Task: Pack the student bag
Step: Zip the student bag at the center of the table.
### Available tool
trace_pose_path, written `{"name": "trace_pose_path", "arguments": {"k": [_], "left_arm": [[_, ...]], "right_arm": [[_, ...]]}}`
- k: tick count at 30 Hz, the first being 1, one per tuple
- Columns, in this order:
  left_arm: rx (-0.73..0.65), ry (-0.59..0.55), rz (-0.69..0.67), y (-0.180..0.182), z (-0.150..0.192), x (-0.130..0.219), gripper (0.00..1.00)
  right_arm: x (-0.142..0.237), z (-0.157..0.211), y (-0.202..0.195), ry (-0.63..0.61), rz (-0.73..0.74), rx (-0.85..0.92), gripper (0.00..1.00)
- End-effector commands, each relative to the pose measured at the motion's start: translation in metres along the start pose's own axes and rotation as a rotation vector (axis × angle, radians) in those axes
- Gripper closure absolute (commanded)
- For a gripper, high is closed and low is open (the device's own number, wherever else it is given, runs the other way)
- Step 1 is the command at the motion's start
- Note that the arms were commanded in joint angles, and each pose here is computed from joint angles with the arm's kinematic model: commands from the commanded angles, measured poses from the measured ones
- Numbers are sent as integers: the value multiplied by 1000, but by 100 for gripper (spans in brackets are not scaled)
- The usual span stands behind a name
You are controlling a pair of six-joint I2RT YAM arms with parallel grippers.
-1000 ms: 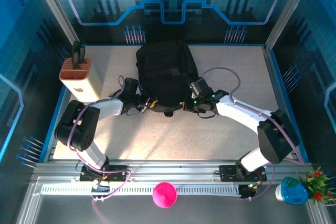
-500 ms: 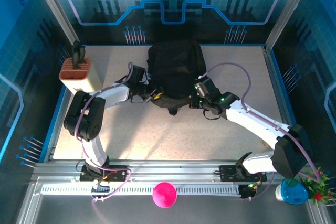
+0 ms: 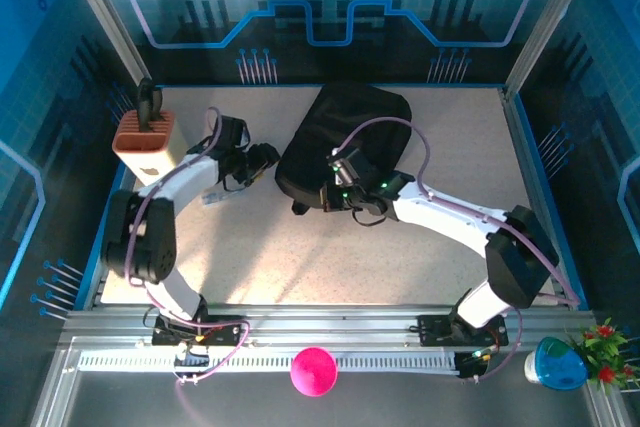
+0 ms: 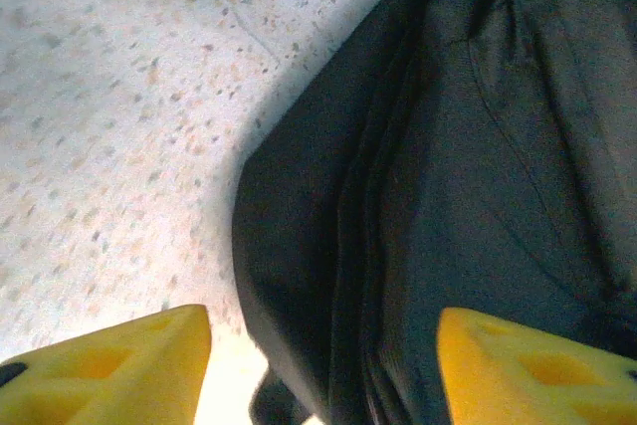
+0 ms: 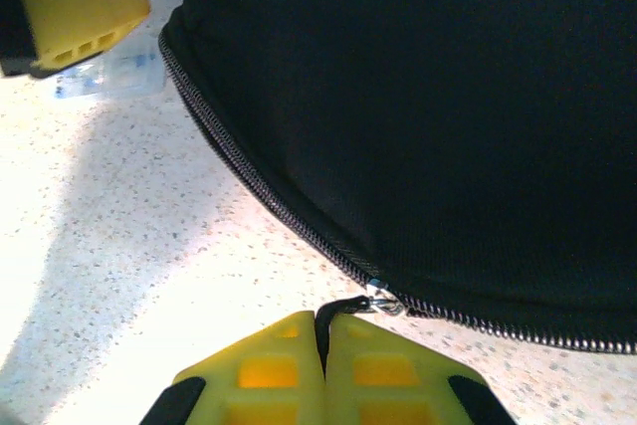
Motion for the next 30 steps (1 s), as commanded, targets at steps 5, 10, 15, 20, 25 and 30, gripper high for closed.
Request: {"name": "trace_pose_path", "arguments": {"k": [5, 10, 15, 20, 25, 30], "left_arm": [[113, 65, 163, -15, 43, 23, 27], [100, 123, 248, -42, 64, 10, 28], [78, 125, 188, -41, 72, -12, 52], [82, 123, 127, -31, 72, -27, 75], [67, 125, 67, -17, 75, -36, 87], [66, 138, 46, -10, 79, -40, 90]], "right_arm": [[-2, -14, 40, 0, -158, 15, 100], [-3, -9, 37, 17, -165, 16, 100], [0, -4, 22, 21, -144, -15, 100], [4, 2, -8, 19, -82, -69, 100], [4, 9, -55, 35, 23, -177, 100], [13, 8, -97, 27, 127, -265, 100]]}}
Point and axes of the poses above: each hand's point on the last joint's axis, 136 mm out from that joint toward the fingers, its own x axis back along the fingers, its own y axis along the line the jaws close on, z = x × y, the point moved 2 cm from there along x, back along the fingers, and after that the axes turned 5 degrees about -x, right-handed, at the moved point
